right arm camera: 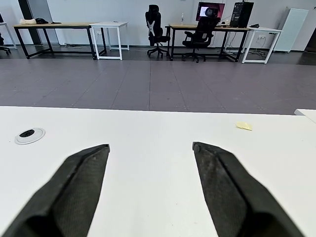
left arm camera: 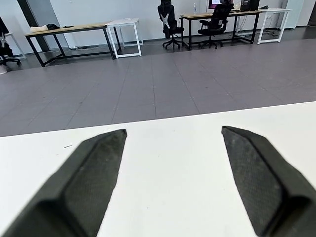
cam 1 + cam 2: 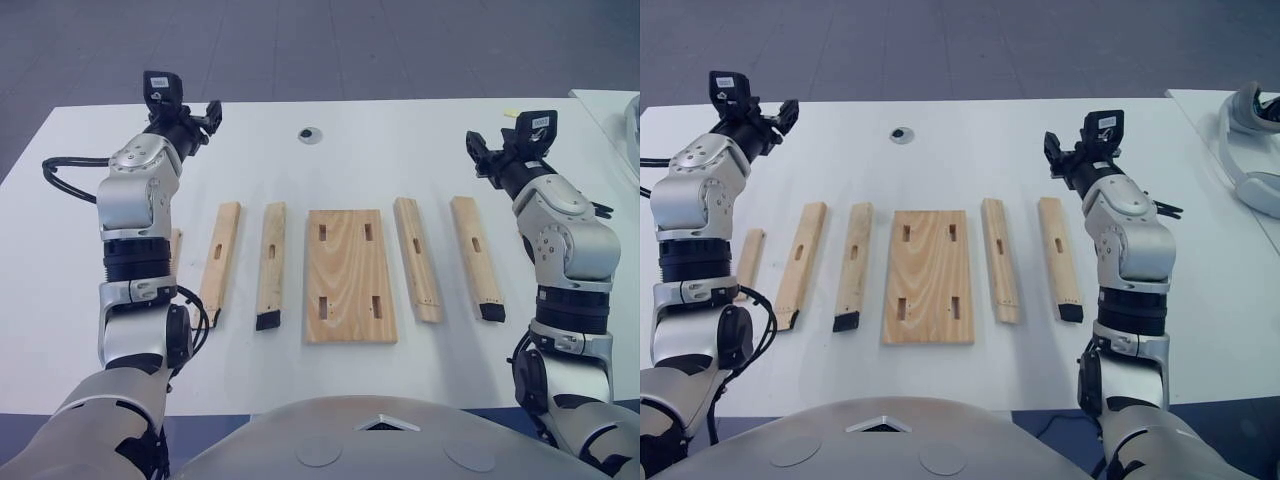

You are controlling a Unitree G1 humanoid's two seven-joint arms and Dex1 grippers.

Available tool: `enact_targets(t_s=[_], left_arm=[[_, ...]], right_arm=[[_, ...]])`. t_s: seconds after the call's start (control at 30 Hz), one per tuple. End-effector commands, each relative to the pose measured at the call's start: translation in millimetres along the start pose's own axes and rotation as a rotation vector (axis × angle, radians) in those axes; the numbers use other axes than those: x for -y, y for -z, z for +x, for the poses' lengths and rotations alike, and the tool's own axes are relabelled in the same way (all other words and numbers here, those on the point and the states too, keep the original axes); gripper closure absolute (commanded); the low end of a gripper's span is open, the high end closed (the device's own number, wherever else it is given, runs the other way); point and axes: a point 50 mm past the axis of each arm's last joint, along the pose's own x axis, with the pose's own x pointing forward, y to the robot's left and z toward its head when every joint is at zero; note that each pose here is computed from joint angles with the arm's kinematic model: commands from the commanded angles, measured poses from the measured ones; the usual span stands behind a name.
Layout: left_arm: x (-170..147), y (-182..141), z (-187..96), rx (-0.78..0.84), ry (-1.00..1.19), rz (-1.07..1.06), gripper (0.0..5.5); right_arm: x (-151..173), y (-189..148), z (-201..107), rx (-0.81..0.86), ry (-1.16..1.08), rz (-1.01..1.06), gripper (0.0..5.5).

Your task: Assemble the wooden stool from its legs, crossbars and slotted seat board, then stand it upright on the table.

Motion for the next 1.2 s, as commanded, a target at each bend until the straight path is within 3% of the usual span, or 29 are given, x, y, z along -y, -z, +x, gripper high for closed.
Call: enact_targets(t_s=[0.03,0.17,0.3,0.4,0.53,0.63,0.83,1.0,1.2], left_arm=[[-23.4,-4.8,-4.8,-0.233,-0.098,0.180,1.95],[-52.8,-22.4,-25.8,-0.362,-0.050,0.142,1.95],[-40.4,-22.3,-37.3,-0.409,0.081,0.101,1.95],[-33.1,-20.2,-45.2,-0.536,0.170,0.101,1.95],[-44.6,-22.4,-44.5,-0.590,0.102,0.114,1.95],[-53.4,-8.3,-48.7,-0.704,0.067,0.197,1.95],[-62.7,31.3,-60.7,-0.904,0.079,0.144,1.95],[-75.1,43.5,-69.6,-1.006,0.055,0.109,1.95],[-70.5,81.7,-83.8,-1.134,0.076,-0.012,1.95]], right_arm=[[-1.2,1.5,-2.8,0.001,0.014,0.006,2.34],[2.5,10.5,-11.8,-0.004,0.060,0.031,2.34],[5.2,20.5,-20.2,-0.014,0.107,0.060,2.34],[8.4,23.4,-25.2,-0.010,0.143,0.073,2.34],[11.3,27.9,-29.6,-0.011,0.175,0.088,2.34],[14.7,31.3,-37.9,-0.008,0.214,0.098,2.34],[11.9,40.7,-44.5,-0.020,0.237,0.117,2.34],[12.2,43.3,-46.6,-0.024,0.249,0.125,2.34],[14.3,39.3,-44.2,-0.018,0.244,0.112,2.34]])
